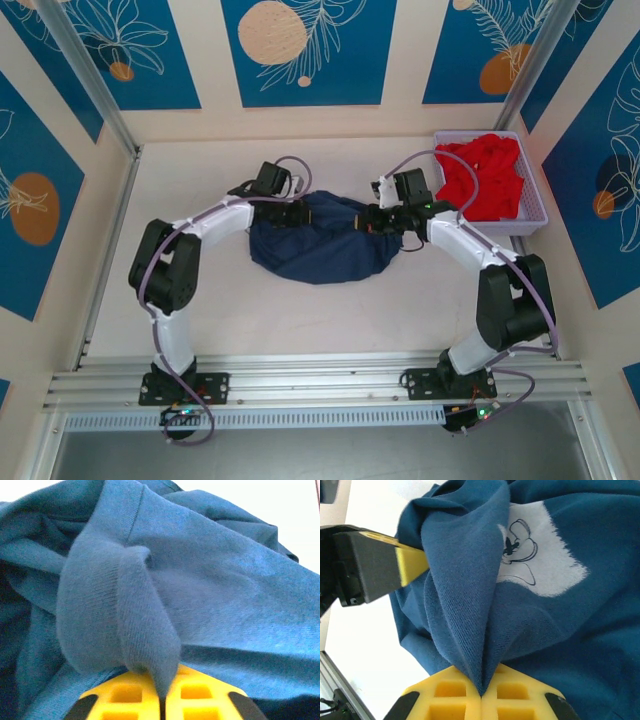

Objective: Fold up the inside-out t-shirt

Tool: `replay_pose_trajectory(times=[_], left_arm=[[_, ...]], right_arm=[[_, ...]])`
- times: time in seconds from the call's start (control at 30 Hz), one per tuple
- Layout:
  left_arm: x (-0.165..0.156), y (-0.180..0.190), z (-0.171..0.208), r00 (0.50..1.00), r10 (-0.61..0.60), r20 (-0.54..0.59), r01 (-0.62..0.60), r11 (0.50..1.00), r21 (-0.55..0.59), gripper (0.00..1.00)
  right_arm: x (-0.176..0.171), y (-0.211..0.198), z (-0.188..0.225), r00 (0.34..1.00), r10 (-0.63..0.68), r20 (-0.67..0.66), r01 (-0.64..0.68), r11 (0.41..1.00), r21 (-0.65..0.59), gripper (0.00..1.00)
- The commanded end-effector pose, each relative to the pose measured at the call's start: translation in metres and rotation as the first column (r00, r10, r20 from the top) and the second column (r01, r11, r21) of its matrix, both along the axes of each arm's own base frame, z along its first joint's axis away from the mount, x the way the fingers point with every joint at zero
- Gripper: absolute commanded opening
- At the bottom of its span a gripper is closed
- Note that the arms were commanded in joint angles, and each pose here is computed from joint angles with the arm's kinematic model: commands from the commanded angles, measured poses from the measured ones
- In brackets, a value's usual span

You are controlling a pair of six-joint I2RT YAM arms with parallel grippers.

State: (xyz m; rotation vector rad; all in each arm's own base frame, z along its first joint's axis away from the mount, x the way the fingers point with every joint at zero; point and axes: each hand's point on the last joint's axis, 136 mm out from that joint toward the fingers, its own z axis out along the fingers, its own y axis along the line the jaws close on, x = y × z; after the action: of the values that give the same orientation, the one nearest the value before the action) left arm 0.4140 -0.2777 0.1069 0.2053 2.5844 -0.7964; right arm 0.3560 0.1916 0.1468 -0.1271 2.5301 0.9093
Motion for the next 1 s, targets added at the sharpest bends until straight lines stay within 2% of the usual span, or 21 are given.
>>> replay_pose_trajectory(times=[0.0,0.1,0.2,0.3,0.4,0.5,0.63,0.83,0.97], left_arm=[[-0.001,0.010,0.080,0.991,-0.020,0.133,0.035,0.992,-0.118,0.01],[-0.024,0.019,0.145,0.968,-0.054,0.245,0.107,0.972,-0.210,0.00],[-0.047,0.030,0.180,0.949,-0.066,0.307,0.153,0.951,-0.268,0.00],[-0.068,0.036,0.188,0.930,-0.096,0.354,0.207,0.935,-0.289,0.00],[-0.082,0.037,0.180,0.912,-0.132,0.388,0.253,0.926,-0.281,0.00],[-0.090,0.034,0.175,0.898,-0.168,0.407,0.302,0.908,-0.290,0.00],[-0.097,0.033,0.166,0.888,-0.210,0.410,0.340,0.900,-0.274,0.00],[-0.101,0.032,0.165,0.887,-0.228,0.402,0.355,0.893,-0.276,0.00],[-0.103,0.032,0.165,0.886,-0.233,0.401,0.360,0.891,-0.276,0.00]], right_arm=[[-0.001,-0.020,0.051,0.993,-0.017,0.119,0.020,0.999,-0.027,0.00],[-0.015,-0.041,0.072,0.982,-0.043,0.182,0.062,0.993,-0.098,0.00],[-0.032,-0.053,0.070,0.980,-0.060,0.190,0.089,0.985,-0.146,0.00],[-0.049,-0.063,0.043,0.983,-0.087,0.160,0.118,0.974,-0.196,0.00],[-0.062,-0.061,0.016,0.987,-0.083,0.134,0.111,0.970,-0.215,0.01],[-0.069,-0.043,0.009,0.980,0.012,0.198,0.040,0.965,-0.258,0.18],[-0.071,-0.011,0.026,0.904,0.200,0.379,-0.054,0.931,-0.362,0.38],[-0.066,0.033,0.040,0.784,0.389,0.484,-0.181,0.888,-0.422,0.50],[-0.053,0.057,0.045,0.738,0.437,0.514,-0.234,0.881,-0.412,0.57]])
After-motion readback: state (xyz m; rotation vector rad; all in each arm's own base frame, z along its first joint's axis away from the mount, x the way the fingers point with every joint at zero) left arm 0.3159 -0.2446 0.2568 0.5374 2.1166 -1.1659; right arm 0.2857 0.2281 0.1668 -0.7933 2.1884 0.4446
